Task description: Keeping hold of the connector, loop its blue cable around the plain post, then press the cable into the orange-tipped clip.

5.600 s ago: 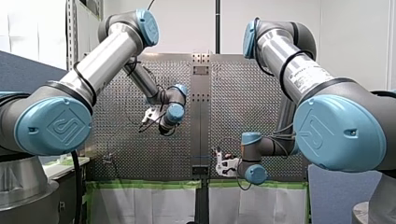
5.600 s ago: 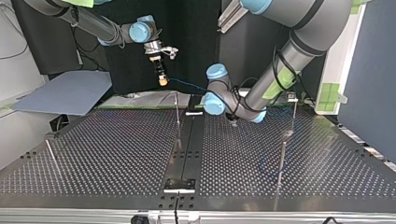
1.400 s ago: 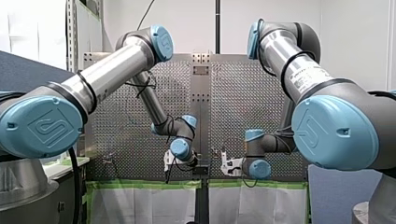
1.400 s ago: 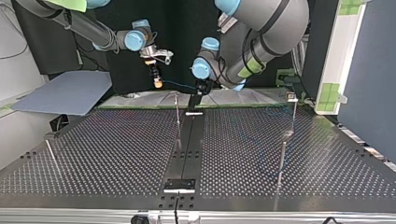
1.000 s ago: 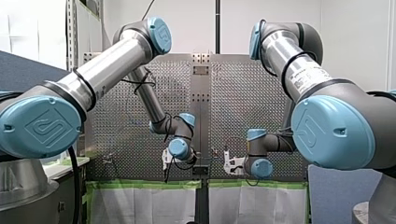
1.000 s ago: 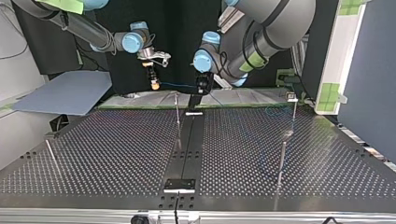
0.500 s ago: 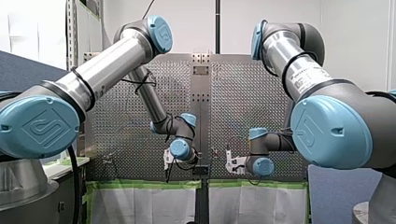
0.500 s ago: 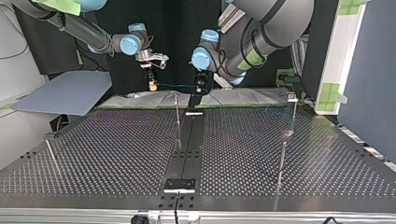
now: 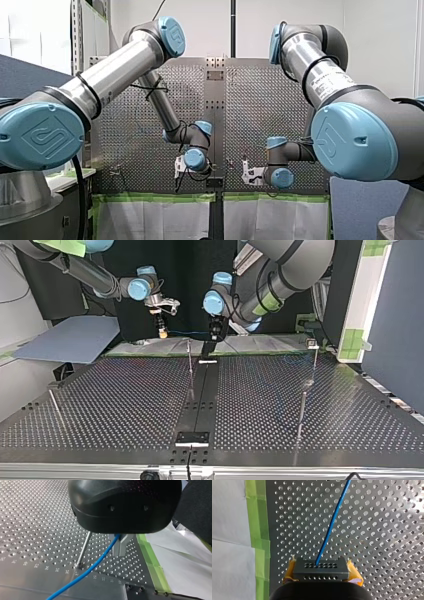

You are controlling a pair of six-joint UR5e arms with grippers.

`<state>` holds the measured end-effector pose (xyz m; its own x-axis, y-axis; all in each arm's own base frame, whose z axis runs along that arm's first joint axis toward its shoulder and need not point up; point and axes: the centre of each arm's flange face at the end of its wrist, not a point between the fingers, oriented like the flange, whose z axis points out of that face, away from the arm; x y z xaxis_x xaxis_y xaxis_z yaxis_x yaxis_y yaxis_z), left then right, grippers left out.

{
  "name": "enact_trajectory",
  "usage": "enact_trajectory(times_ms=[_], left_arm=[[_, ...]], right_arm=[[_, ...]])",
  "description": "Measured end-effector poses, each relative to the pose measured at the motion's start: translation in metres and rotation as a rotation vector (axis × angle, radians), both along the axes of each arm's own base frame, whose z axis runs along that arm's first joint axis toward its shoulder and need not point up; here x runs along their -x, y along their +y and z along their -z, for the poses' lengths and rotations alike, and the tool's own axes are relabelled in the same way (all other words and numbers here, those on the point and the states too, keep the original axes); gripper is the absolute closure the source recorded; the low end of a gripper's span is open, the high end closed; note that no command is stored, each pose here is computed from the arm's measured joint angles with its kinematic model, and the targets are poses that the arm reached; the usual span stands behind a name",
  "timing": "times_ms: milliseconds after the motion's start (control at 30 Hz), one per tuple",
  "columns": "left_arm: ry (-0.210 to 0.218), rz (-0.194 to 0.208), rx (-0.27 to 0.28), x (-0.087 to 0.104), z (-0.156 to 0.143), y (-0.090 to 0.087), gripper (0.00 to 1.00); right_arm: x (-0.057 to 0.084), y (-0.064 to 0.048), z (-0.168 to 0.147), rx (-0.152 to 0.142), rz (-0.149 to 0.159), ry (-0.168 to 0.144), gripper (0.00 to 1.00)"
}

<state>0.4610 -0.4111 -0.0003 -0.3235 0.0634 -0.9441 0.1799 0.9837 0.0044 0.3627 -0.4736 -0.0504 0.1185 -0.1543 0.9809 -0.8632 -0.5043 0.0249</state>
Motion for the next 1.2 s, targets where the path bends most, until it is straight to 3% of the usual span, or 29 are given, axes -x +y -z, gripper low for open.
enact_trajectory(times_ms=[567,733,1033,1200], left_arm=[[0.003,0.035,-0.007,0.01,0.001,-0.015,0.99],[0.023,0.042,0.007,0.009,0.013,-0.018,0.99],[0.009,0.04,0.044,-0.001,0.01,-0.025,0.99],[0.016,0.062,0.075,-0.003,0.01,-0.029,0.99]], right_arm=[[0.011,-0.011,-0.001,-0.021,0.029,-0.008,1.0],[0.016,-0.015,-0.001,-0.023,0.04,-0.011,1.0],[0.025,-0.022,-0.001,-0.021,0.056,-0.013,1.0],[0.031,-0.026,-0.001,-0.024,0.069,-0.013,1.0]])
